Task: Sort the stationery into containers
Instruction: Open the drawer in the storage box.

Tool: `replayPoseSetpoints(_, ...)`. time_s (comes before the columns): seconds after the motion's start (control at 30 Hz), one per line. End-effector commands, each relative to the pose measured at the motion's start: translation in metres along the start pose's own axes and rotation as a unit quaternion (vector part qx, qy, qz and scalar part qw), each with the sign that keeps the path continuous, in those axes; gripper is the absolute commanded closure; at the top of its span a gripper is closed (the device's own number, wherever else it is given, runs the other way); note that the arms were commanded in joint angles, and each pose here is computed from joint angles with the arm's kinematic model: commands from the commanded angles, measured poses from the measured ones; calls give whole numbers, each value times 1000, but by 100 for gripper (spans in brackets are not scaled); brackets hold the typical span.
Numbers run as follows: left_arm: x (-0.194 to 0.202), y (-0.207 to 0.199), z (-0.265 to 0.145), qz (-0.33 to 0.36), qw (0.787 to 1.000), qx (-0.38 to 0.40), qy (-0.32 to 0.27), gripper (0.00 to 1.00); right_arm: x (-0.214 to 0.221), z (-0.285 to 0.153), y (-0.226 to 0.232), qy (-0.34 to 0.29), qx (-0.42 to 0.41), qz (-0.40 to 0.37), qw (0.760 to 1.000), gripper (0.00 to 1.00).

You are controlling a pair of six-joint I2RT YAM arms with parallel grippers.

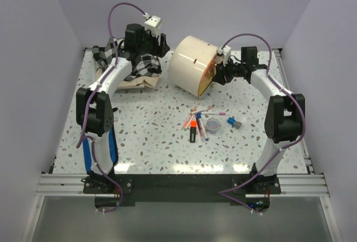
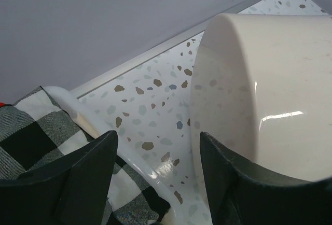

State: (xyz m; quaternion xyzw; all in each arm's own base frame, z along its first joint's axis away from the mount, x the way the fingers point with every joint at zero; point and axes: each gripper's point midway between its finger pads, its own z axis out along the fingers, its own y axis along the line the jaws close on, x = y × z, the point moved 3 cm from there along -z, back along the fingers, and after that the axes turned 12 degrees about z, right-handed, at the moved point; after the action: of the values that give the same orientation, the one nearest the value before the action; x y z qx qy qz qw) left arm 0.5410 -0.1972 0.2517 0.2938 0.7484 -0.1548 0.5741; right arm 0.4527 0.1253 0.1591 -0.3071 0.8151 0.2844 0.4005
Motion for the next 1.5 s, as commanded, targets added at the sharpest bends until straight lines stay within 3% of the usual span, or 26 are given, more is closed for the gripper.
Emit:
replayPoseSetpoints(0.0, -31, 6, -15, 23, 999, -16, -28, 31, -30, -5, -4, -35, 13, -26, 999, 57)
replayPoseSetpoints(0.3, -27, 6, -10, 22, 999, -12, -26, 31, -34, -7, 0, -44, 11, -12, 999, 59)
replayPoseSetpoints(0.4, -27, 6, -8, 22, 999, -9, -26, 30, -33, -6, -1, -45, 15, -8, 999, 65)
replayPoseSetpoints(0.53, -26, 6, -7, 22, 999, -9, -26, 30, -33, -9, 1, -39, 18, -4, 999, 83)
replayPoseSetpoints(0.63, -26, 6, -7, 22, 999, -6, -27, 30, -27, -15, 5, -27, 16, -9, 999, 87)
replayPoseSetpoints(1.47, -36, 2, -20, 25, 999, -6, -36, 30, 31, -96, 15, 36, 71, -2, 997, 89)
